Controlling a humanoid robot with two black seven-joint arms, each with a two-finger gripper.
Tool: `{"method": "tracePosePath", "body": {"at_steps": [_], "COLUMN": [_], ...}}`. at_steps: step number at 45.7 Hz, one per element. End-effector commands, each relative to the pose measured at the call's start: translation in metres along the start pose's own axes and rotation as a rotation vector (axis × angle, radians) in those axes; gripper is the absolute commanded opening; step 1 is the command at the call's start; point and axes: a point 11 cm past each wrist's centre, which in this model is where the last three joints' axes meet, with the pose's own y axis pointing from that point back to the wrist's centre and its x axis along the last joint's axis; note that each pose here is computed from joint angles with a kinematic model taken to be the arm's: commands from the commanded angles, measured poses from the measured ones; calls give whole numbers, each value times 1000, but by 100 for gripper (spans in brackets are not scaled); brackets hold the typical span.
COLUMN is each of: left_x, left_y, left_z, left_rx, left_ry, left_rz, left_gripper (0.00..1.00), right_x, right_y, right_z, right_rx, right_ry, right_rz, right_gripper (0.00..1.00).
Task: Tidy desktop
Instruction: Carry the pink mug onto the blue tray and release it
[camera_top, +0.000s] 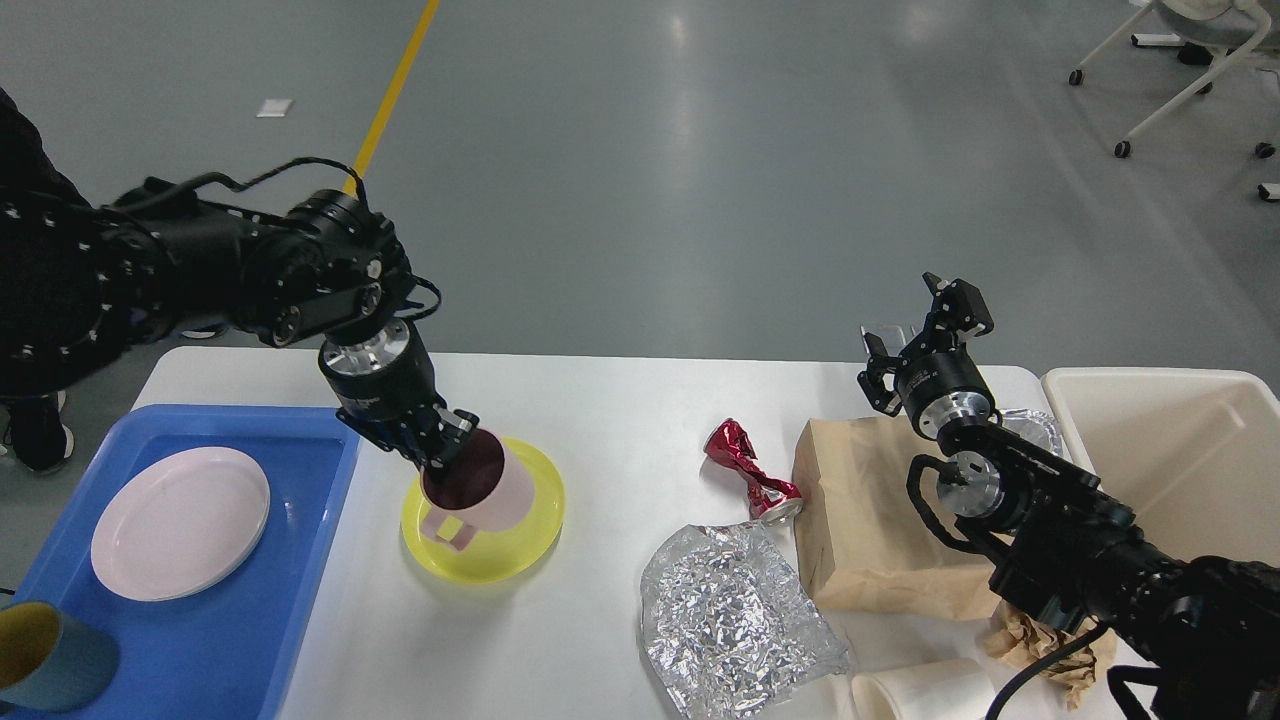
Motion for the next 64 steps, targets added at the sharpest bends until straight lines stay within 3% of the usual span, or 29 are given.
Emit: {"method": "tracePosePath", "body": {"at_steps": [1, 13, 25, 40, 56, 64], "left_x": [-4, -53, -107, -149, -156, -154], "left_y": [12, 20, 9, -39, -50, -51], "left_z": [-33, -140, -199, -206, -214, -219], "left_rx": [6, 95, 136, 116, 120, 138], "left_ry": [76, 301, 447, 496, 529, 530], "left_rz": [27, 4, -66, -193, -195, -182], "left_gripper": [0, 0, 0, 0, 0, 11], "right_x": [0, 0, 0, 0, 0, 0], "right_y": [0, 0, 0, 0, 0, 0], "right_z": [0, 0, 0, 0, 0, 0], "right_rx": [0, 0, 0, 0, 0, 1], "right_ry": [-1, 0, 0, -1, 0, 0], "right_rz": [-1, 0, 0, -1, 0, 0], "right_gripper": [100, 100, 100, 100, 100, 100]}}
